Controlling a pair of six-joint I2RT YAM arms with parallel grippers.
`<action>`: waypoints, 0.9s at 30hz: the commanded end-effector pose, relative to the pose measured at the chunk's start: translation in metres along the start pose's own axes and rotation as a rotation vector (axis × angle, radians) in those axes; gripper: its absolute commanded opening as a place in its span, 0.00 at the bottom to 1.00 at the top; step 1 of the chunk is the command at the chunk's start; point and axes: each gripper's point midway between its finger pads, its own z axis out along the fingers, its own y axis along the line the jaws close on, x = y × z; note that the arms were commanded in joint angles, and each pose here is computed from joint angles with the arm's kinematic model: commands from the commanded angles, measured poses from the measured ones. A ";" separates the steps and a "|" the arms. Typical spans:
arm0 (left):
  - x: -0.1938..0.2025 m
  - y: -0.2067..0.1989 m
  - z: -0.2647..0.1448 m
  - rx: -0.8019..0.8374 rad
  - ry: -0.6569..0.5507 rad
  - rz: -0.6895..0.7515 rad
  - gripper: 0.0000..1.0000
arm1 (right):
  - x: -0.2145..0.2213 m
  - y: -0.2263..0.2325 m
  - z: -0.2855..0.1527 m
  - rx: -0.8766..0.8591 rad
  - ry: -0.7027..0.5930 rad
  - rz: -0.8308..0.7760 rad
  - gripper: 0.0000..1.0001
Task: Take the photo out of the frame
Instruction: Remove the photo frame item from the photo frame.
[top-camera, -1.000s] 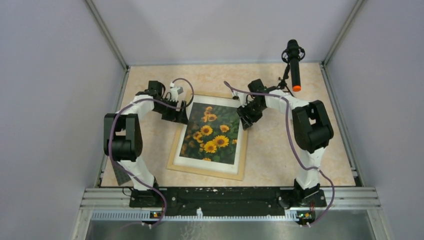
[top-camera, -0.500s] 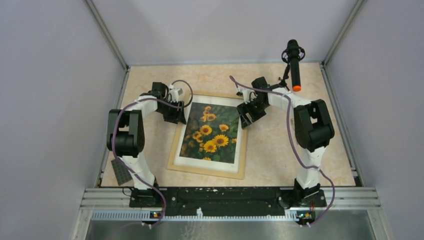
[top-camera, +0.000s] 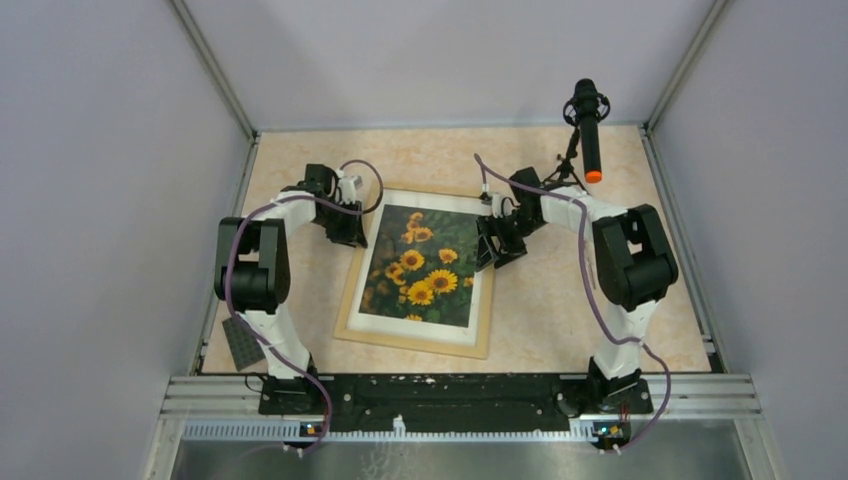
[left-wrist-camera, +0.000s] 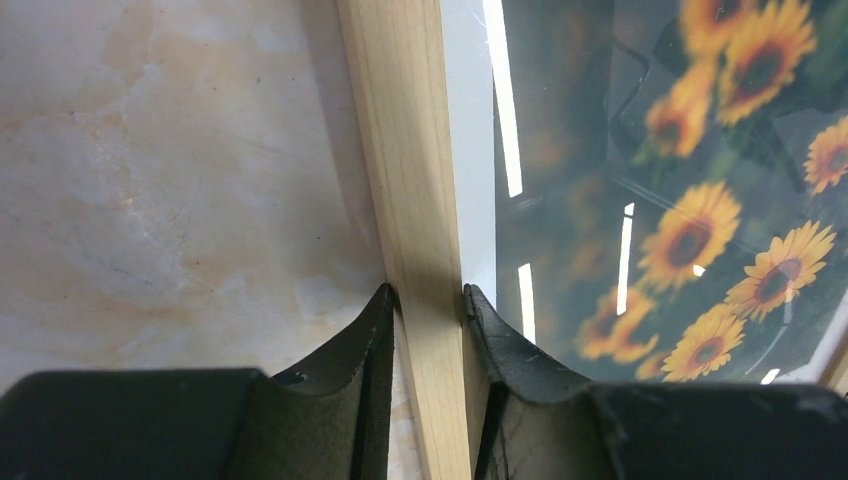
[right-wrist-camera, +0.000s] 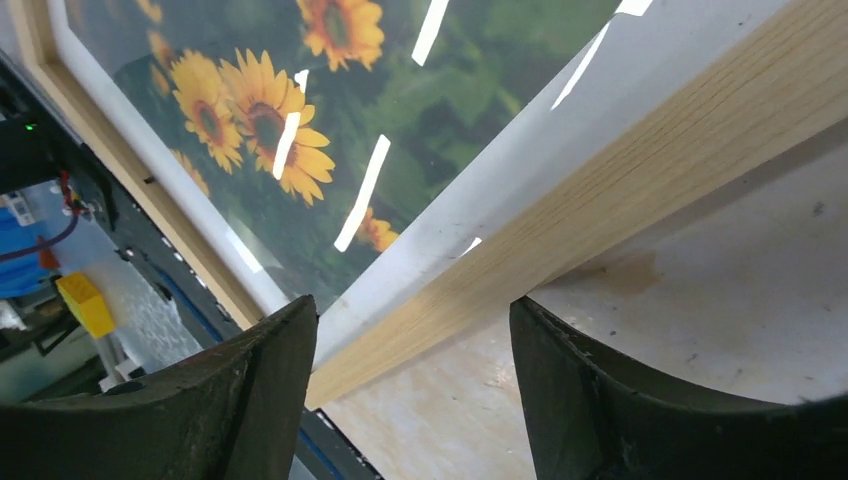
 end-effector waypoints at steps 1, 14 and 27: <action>0.019 -0.027 0.011 0.158 0.084 -0.060 0.12 | -0.021 0.036 -0.016 -0.160 -0.077 -0.040 0.68; -0.011 -0.048 -0.021 0.294 0.042 -0.099 0.00 | -0.030 0.056 -0.048 -0.192 -0.179 -0.139 0.67; -0.024 0.023 -0.010 0.103 0.062 -0.041 0.00 | -0.021 0.017 -0.037 -0.052 -0.145 -0.135 0.71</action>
